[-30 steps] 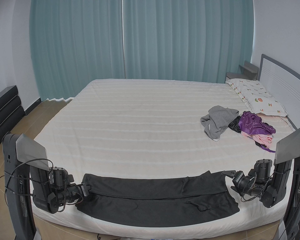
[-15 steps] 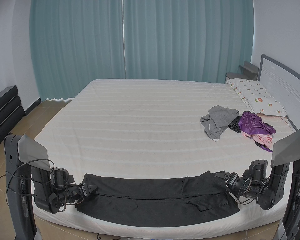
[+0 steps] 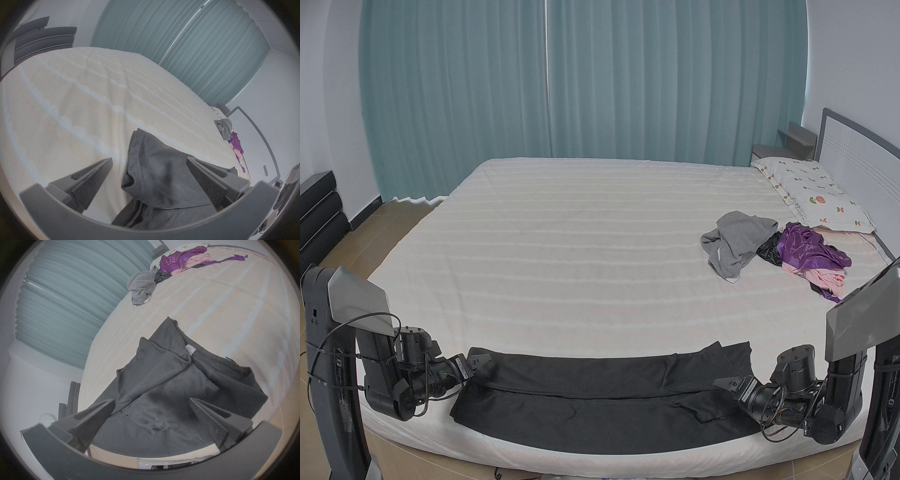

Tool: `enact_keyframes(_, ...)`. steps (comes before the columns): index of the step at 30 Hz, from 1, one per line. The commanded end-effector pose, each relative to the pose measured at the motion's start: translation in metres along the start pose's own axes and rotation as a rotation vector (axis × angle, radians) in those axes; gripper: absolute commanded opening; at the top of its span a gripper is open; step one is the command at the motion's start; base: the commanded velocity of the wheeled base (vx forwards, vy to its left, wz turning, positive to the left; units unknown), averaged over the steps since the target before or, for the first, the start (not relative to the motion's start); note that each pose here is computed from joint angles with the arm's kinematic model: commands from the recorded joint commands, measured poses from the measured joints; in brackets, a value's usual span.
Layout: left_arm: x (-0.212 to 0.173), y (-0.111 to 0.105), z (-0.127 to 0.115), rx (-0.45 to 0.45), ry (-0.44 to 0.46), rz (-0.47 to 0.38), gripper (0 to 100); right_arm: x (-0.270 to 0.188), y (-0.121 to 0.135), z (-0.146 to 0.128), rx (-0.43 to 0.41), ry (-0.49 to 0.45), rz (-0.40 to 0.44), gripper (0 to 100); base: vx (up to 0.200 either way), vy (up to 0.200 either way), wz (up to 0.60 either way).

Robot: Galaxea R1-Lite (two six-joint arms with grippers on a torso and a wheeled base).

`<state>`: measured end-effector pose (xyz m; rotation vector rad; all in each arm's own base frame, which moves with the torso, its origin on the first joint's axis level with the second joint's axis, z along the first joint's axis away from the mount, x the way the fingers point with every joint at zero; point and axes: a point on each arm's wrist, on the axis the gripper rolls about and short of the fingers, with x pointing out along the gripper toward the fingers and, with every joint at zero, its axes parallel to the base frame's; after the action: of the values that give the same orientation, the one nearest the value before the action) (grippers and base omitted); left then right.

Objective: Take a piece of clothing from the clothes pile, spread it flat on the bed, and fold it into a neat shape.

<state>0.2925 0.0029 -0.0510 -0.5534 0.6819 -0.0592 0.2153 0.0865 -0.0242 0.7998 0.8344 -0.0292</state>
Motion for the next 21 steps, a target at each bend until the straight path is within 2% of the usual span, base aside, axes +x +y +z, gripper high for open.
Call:
enact_keyframes(1, 0.0, 0.001, 0.008, -0.004, -0.029, -0.005, 100, -0.01, -0.003, -0.009, -0.011, 0.032, -0.021, 100, 0.0, 0.0, 0.0)
enact_keyframes(9, -0.001, -0.002, 0.01, 0.001, -0.041, -0.014, 100, -0.005, -0.007, -0.015, 0.043, 0.054, -0.04, 100, 0.0, 0.0, 0.0)
enact_keyframes(15, 0.0, -0.001, 0.011, 0.001, -0.044, -0.014, 100, 0.001, -0.006, -0.017, 0.039, 0.029, -0.012, 100, -0.2, 0.0, 0.0)
enact_keyframes(21, 0.003, 0.002, 0.011, -0.004, -0.044, -0.007, 100, 0.008, -0.006, -0.017, 0.035, 0.003, -0.007, 100, 0.0, 0.0, 0.0)
